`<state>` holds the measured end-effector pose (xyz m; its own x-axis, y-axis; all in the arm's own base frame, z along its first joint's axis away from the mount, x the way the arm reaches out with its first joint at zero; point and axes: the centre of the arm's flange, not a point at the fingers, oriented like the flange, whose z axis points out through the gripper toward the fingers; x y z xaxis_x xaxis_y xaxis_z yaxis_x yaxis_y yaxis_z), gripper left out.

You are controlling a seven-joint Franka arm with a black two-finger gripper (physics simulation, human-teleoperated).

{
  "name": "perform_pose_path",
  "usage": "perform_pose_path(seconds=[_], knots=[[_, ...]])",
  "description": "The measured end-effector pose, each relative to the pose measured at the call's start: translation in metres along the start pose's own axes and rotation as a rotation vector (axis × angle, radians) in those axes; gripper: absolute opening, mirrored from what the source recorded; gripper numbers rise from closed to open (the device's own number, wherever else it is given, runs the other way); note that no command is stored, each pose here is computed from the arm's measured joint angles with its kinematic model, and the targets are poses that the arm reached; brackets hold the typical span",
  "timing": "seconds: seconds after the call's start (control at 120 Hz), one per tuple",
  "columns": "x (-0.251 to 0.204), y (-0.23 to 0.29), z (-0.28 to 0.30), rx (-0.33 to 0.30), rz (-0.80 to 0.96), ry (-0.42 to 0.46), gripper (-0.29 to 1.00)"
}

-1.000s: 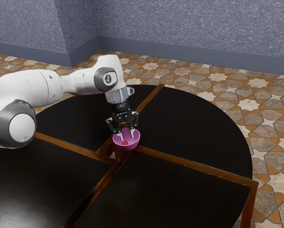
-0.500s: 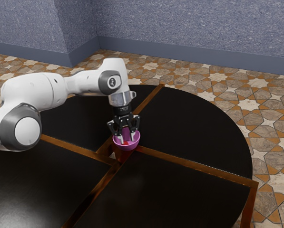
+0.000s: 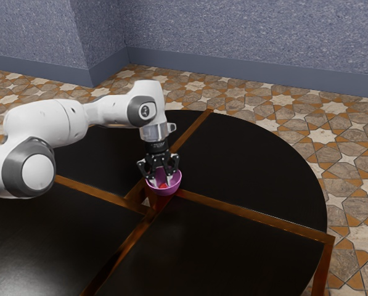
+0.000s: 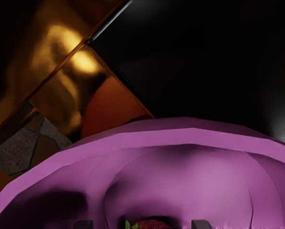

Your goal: Take strawberry from the bowl

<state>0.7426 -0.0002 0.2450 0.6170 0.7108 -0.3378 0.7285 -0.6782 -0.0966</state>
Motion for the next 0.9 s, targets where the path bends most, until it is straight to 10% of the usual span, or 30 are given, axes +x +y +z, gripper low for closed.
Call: perform_pose_path(seconds=[0.608, 0.9], knots=[[-0.015, 0.01, -0.007, 0.047, 0.121, 0.051, 0.13], [-0.167, 0.055, -0.085, 0.083, 0.311, 0.208, 0.12]])
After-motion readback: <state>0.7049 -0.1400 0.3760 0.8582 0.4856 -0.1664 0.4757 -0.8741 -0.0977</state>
